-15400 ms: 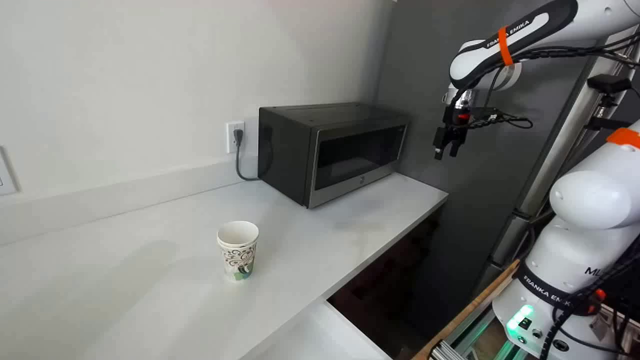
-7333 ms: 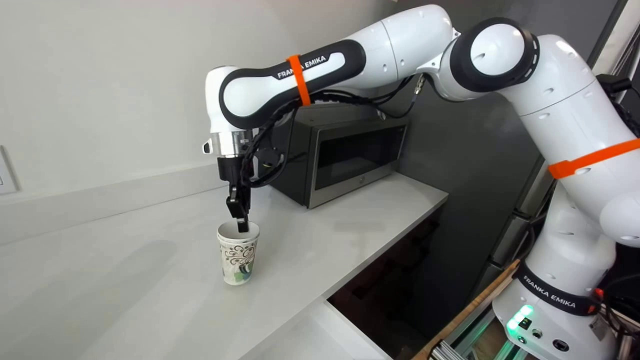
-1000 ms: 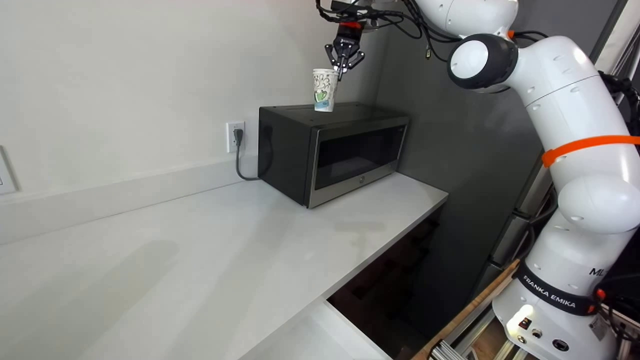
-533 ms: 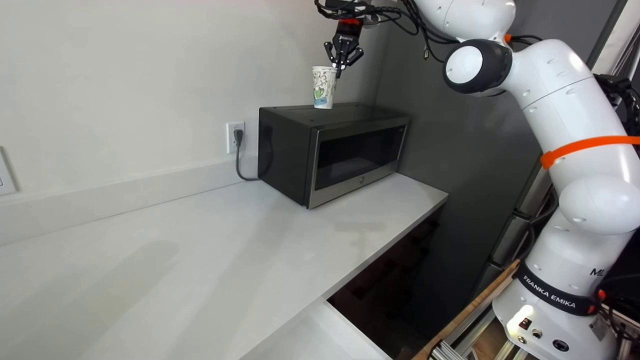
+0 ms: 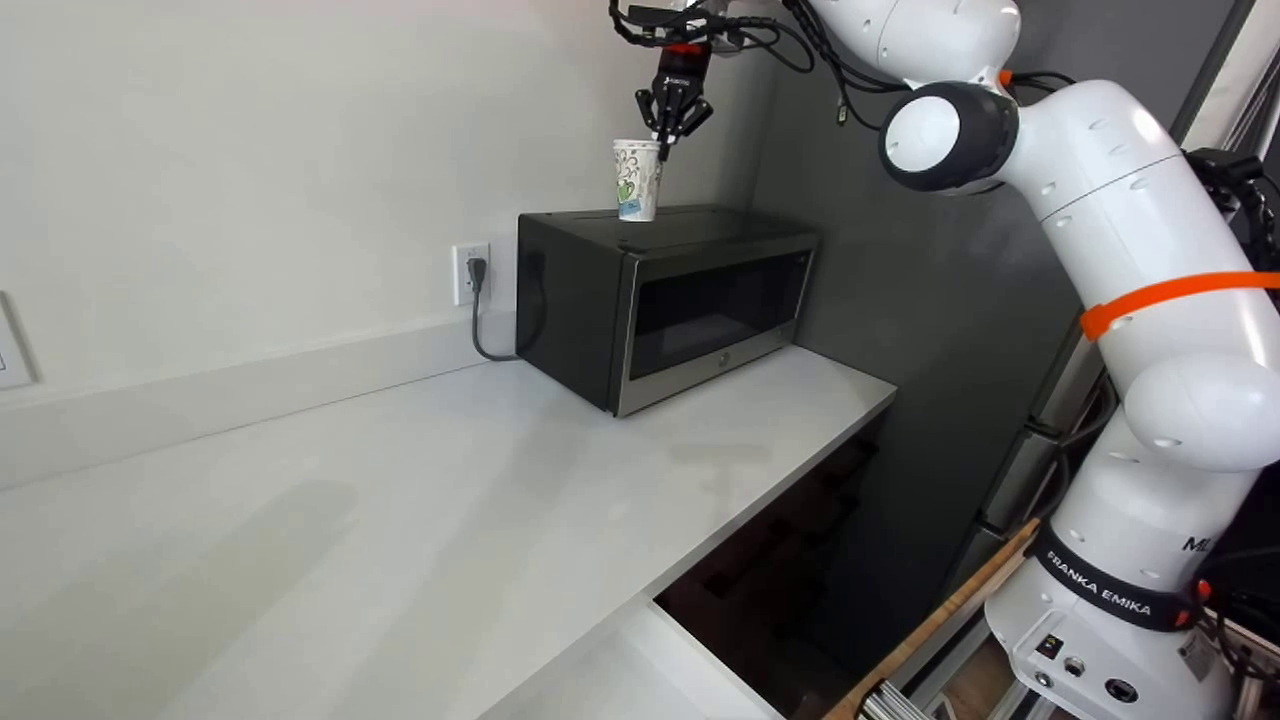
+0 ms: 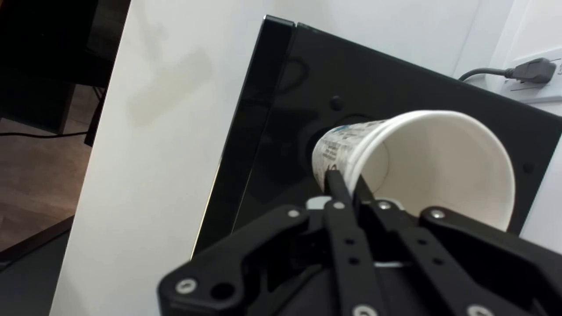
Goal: Put the paper cup on the microwave
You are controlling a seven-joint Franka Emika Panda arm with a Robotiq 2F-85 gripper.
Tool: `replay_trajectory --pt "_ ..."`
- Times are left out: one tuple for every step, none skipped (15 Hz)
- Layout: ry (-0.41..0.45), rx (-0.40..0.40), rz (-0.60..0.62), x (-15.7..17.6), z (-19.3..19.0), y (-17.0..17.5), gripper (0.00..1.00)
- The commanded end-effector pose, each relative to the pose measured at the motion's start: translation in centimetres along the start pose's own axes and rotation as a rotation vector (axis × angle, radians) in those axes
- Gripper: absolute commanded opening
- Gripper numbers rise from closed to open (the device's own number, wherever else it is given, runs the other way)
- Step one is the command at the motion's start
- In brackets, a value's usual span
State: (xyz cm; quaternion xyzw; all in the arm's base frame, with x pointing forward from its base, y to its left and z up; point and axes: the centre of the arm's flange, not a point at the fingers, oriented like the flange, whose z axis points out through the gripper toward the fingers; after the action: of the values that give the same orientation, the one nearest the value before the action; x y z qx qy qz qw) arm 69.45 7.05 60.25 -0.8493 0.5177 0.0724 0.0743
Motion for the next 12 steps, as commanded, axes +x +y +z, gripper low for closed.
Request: replay_trajectory --pt "0.009 0.019 0.061 1.0 -1.4 -3.9 0.01" --pt "0.007 0.021 0.069 1.1 -1.2 -4.1 0.01" --pt "-0.004 0.028 0.073 1.2 -1.0 -4.2 0.01" --pt "-0.013 0.036 0.079 1.3 -0.8 -4.3 0.01" --pt "-0.012 0.038 0.08 1.4 -0.7 -4.4 0.01" --pt "-0.01 0.038 0.082 1.5 -0.5 -4.5 0.01" --pt "-0.009 0.035 0.082 1.5 -0.4 -4.5 0.01" --pt "-0.008 0.032 0.081 1.5 -0.2 -4.6 0.01" --pt "-0.008 0.029 0.082 1.5 -0.2 -4.6 0.01" --pt "-0.009 0.024 0.082 1.6 -0.1 -4.5 0.3" --pt "-0.01 0.022 0.084 1.6 -0.1 -4.5 0.31" --pt "-0.011 0.018 0.082 1.6 -0.1 -4.3 0.37"
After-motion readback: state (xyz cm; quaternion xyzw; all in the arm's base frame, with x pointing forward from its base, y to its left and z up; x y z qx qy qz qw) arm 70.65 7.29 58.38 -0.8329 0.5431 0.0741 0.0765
